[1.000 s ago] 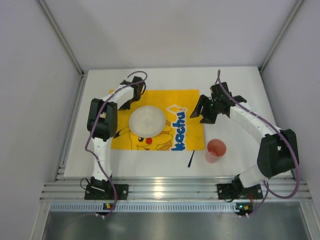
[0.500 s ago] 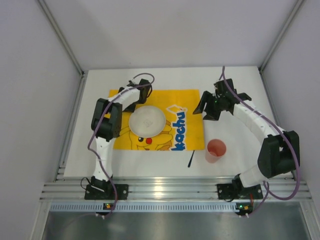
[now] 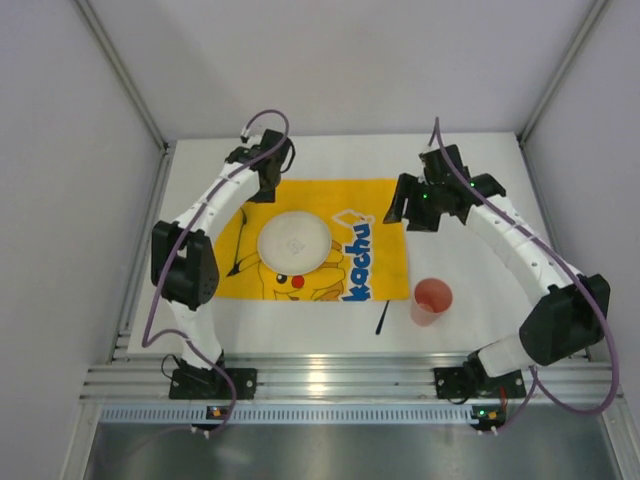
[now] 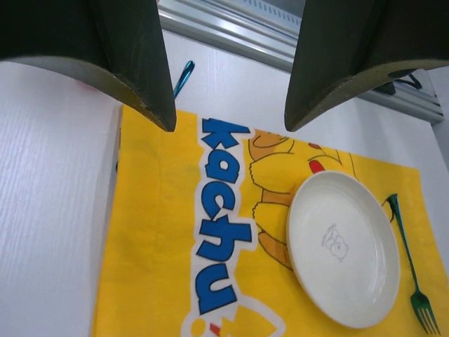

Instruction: Set the dinner table for one person

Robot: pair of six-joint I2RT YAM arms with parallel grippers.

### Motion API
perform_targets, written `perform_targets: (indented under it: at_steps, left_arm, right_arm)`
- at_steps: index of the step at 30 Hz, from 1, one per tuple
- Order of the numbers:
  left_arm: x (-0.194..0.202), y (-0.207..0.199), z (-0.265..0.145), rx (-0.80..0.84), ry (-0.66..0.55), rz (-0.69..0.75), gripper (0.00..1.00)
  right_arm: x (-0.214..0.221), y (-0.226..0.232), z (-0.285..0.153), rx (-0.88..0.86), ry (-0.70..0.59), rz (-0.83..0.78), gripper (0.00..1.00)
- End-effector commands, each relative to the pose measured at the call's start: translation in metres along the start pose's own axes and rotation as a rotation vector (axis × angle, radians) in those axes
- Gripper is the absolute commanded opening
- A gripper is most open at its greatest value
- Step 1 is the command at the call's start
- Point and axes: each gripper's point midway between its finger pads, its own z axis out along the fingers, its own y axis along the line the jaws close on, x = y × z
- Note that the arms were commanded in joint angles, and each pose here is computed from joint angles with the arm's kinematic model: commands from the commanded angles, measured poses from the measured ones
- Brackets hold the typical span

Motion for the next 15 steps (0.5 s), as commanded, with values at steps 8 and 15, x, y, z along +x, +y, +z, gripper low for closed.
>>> perform_targets:
  at_steps: [8,15]
  left_arm:
    - [0.056,0.002,-0.049,0.215,0.065,-0.084,0.72]
    - [0.081,0.009,-0.054,0.245,0.083,-0.078,0.70]
  right_arm:
    - [0.140,0.011,0.003,0.116,0.195,-0.096,0.49]
    - [0.171,-0.020,0.035,0.257,0.261,-0.128,0.31]
